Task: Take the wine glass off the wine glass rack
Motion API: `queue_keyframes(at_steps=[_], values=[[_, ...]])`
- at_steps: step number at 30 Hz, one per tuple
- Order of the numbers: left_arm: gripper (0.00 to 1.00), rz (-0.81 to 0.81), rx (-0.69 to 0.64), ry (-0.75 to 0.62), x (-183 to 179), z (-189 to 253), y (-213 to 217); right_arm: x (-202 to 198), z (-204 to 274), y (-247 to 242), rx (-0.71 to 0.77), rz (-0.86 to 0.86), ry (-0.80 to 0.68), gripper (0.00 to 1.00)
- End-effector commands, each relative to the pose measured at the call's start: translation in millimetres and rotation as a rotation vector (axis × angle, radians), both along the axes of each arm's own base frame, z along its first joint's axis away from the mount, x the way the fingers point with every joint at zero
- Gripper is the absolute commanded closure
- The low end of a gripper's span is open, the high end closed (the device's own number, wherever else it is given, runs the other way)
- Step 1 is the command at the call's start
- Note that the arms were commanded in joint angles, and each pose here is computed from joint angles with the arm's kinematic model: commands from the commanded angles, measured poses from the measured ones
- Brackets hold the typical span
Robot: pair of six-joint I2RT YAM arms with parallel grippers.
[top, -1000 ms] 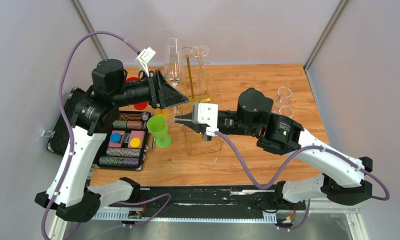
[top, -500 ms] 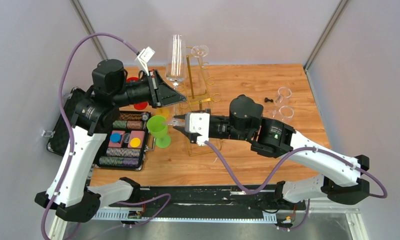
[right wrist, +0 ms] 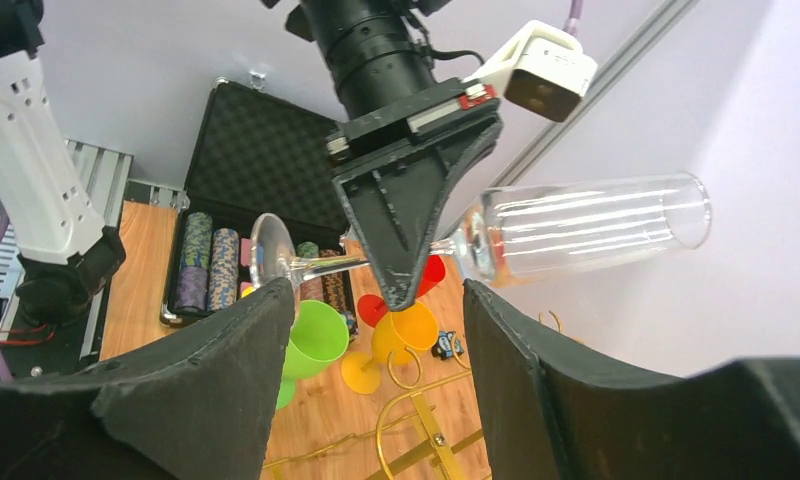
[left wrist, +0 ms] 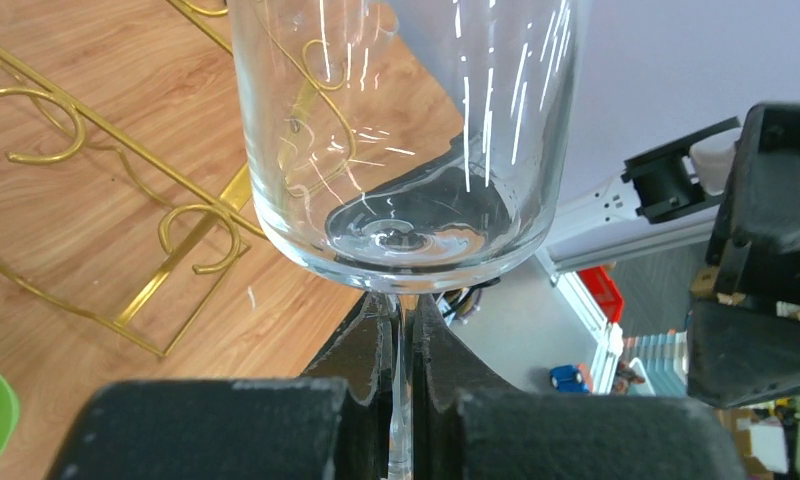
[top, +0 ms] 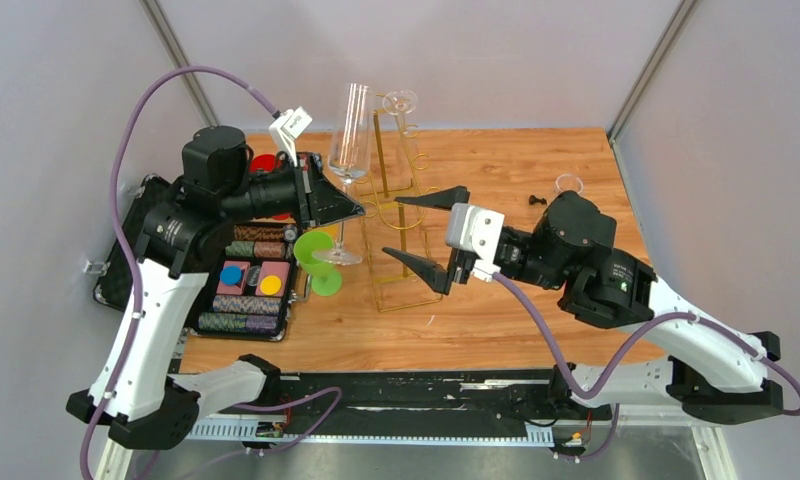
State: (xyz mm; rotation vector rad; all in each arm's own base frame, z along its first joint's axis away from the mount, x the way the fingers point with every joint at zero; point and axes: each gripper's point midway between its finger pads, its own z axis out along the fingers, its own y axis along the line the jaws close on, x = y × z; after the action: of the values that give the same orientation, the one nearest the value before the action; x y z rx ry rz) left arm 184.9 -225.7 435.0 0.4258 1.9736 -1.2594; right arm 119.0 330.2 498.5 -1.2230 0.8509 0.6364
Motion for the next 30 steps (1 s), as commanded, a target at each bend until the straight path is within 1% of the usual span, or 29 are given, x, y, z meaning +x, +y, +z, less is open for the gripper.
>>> queue_keyframes(at_steps=[1, 4, 12, 16, 21, 30], values=[[1.00, -0.073, 0.046, -0.134, -16.5, 4.1, 8.0, 11.3, 13.4, -5.7, 0.032, -0.069, 0.077, 0.35], [1.00, -0.106, 0.090, -0.138, -25.5, -7.1, 12.7, 18.9, 10.7, -4.8, 0.006, -0.082, 0.133, 0.35], [1.00, -0.183, 0.197, -0.224, -50.9, -25.7, 29.6, 23.1, 12.6, 0.3, -0.056, -0.041, 0.255, 0.34], [1.00, -0.208, 0.204, -0.246, -61.4, -32.4, 31.6, 24.5, 15.3, -2.4, -0.085, -0.031, 0.298, 0.33], [1.00, -0.250, 0.231, -0.260, -75.1, -46.5, 32.1, 18.6, 18.2, -10.1, -0.107, 0.025, 0.364, 0.32], [1.00, -0.366, 0.264, -0.354, -112.8, -55.2, 37.3, -1.0, 13.5, -20.8, -0.151, 0.151, 0.454, 0.31]])
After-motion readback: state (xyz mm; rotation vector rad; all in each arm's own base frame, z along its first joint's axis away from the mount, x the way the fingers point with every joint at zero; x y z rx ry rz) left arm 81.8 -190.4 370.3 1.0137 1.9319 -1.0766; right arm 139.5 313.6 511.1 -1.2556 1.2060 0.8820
